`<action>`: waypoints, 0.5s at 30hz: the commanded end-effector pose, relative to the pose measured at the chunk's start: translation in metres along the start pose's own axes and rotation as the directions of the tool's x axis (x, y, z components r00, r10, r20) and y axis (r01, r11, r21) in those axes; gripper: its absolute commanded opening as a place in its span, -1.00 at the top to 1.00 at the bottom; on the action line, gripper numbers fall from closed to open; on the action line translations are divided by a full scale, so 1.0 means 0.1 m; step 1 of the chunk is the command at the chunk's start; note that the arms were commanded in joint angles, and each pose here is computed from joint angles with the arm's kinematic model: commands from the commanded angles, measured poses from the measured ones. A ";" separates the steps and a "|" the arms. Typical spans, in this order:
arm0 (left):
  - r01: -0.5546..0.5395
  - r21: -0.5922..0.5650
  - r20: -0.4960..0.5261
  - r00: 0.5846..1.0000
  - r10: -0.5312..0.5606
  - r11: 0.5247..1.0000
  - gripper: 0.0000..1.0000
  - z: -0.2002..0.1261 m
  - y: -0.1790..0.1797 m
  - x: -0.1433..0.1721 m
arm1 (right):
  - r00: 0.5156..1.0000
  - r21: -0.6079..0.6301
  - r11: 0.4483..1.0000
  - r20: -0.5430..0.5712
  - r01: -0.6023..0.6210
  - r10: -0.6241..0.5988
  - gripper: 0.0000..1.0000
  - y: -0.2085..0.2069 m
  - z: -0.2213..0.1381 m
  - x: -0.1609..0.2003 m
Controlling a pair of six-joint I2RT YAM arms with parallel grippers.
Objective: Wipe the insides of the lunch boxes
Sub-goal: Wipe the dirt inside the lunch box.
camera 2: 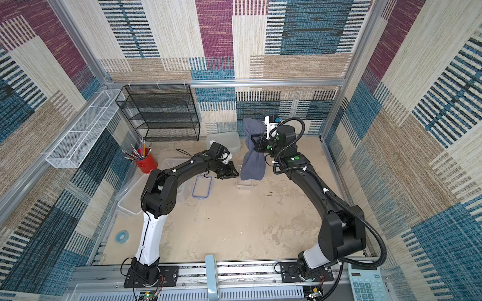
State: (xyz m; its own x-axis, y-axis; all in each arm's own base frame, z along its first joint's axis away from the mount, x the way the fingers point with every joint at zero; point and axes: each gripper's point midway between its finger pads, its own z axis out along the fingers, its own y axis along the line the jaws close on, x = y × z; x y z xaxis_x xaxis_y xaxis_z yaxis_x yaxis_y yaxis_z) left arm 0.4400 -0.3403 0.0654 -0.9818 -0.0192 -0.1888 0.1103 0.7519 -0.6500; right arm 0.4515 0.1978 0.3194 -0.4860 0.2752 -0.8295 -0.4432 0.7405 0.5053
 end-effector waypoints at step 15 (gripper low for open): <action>-0.014 0.012 -0.004 1.000 0.014 1.000 0.91 -0.08 -0.10 0.07 | 0.995 -0.083 0.996 -0.096 0.015 -0.023 1.00 -0.22 0.82 0.97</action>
State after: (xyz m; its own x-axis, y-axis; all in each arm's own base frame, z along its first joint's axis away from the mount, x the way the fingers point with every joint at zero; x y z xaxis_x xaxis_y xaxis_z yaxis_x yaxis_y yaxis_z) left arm 0.4351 -0.3432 0.0702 -0.9814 -0.0107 -0.1919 0.1194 0.7484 -0.6524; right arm 0.4733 0.2528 0.2059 -0.5967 0.2062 -0.7755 -0.4820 0.6805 0.5519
